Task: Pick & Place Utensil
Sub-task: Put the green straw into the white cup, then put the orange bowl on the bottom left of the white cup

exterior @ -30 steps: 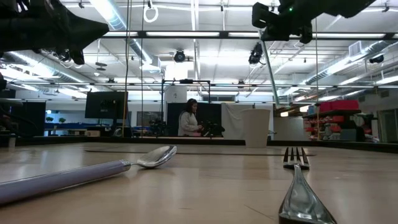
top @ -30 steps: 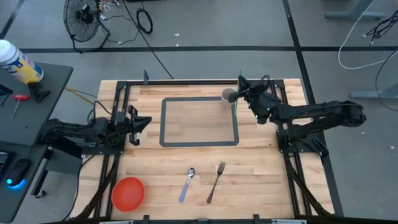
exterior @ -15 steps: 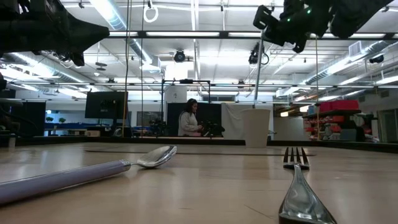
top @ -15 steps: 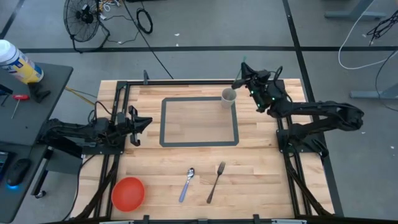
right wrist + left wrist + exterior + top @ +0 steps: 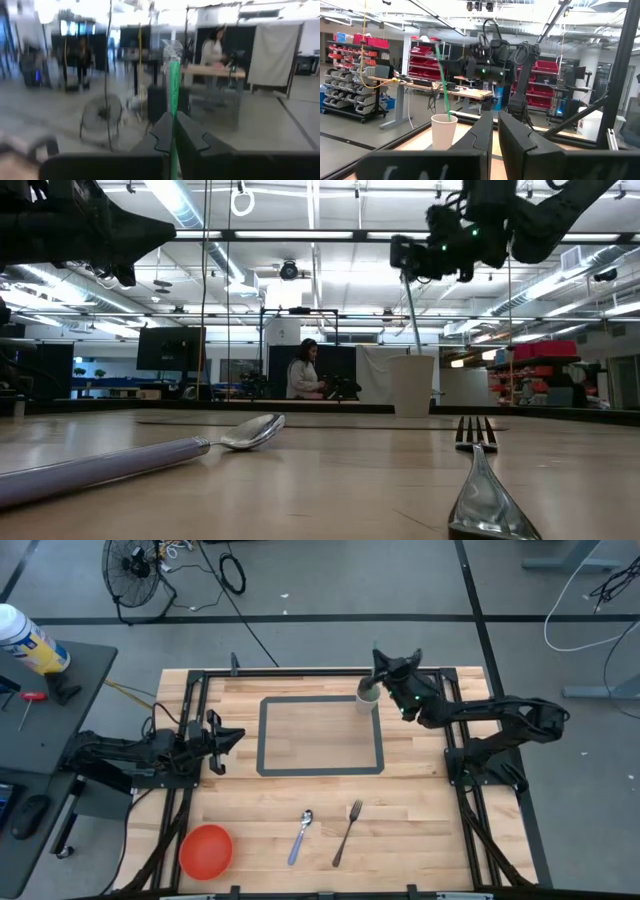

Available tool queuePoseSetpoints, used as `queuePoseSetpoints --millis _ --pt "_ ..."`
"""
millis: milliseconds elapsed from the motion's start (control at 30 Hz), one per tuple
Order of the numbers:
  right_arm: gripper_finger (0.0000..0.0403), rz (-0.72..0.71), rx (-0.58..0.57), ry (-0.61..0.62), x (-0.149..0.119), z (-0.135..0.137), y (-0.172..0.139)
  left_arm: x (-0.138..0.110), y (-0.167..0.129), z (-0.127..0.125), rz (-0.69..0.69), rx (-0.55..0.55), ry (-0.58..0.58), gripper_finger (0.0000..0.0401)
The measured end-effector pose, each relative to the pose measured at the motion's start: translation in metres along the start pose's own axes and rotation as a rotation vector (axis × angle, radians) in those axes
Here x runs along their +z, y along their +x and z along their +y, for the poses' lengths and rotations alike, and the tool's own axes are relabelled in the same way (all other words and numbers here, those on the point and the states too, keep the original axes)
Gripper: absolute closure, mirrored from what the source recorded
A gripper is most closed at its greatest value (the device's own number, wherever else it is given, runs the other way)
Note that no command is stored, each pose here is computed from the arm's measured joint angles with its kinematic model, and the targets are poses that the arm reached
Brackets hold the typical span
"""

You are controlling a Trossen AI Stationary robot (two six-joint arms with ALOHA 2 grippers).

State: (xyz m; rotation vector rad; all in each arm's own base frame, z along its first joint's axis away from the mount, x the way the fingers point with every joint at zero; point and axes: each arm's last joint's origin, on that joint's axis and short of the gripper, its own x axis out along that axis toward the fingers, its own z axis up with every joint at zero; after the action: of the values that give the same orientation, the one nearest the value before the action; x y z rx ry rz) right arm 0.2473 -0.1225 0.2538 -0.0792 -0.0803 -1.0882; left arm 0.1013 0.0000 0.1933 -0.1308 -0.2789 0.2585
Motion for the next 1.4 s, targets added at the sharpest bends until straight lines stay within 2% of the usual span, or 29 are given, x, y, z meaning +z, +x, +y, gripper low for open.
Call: queuePoseSetpoints --millis 300,433,533,633,800,900,1000,1133,1233,1400 --pt "0.0373 0.066 0.011 -0.057 -0.016 0.005 0.004 0.0 0.0 0.0 0.0 -0.003 -0.016 0.0369" --pt "0.0333 0.089 0.013 -0.077 -0.019 0.005 0.003 0.0 0.0 0.0 0.0 0.002 -0.002 0.0369" --pt "0.0292 0.115 0.033 -0.141 -0.019 0.008 -0.001 0.0 0.0 0.001 -0.001 0.02 0.0 0.0369" --pt "0.0254 0.164 0.079 -0.212 -0.01 0.013 -0.009 0.0 0.0 0.001 -0.003 0.025 -0.005 0.0369" --pt "0.0212 0.279 0.142 -0.264 0.024 0.019 -0.027 0.003 0.0 0.0 -0.006 0.01 -0.024 0.0369" --pt "0.0201 0.345 0.187 -0.238 0.051 0.019 -0.042 0.013 0.001 -0.003 -0.035 -0.057 -0.056 0.0369" --pt "0.02 0.406 0.307 -0.18 0.069 0.019 -0.063 0.019 0.002 -0.005 -0.041 -0.113 -0.11 0.0369" --pt "0.0209 0.446 0.475 -0.112 0.077 0.026 -0.096 0.025 0.002 -0.008 -0.065 -0.197 -0.15 0.0369" --pt "0.0218 0.459 0.565 -0.116 0.075 0.036 -0.118 0.027 0.003 -0.011 -0.081 -0.272 -0.161 0.0369" --pt "0.0229 0.482 0.691 -0.104 0.071 0.052 -0.147 0.033 0.008 -0.022 -0.122 -0.49 -0.172 0.0369"
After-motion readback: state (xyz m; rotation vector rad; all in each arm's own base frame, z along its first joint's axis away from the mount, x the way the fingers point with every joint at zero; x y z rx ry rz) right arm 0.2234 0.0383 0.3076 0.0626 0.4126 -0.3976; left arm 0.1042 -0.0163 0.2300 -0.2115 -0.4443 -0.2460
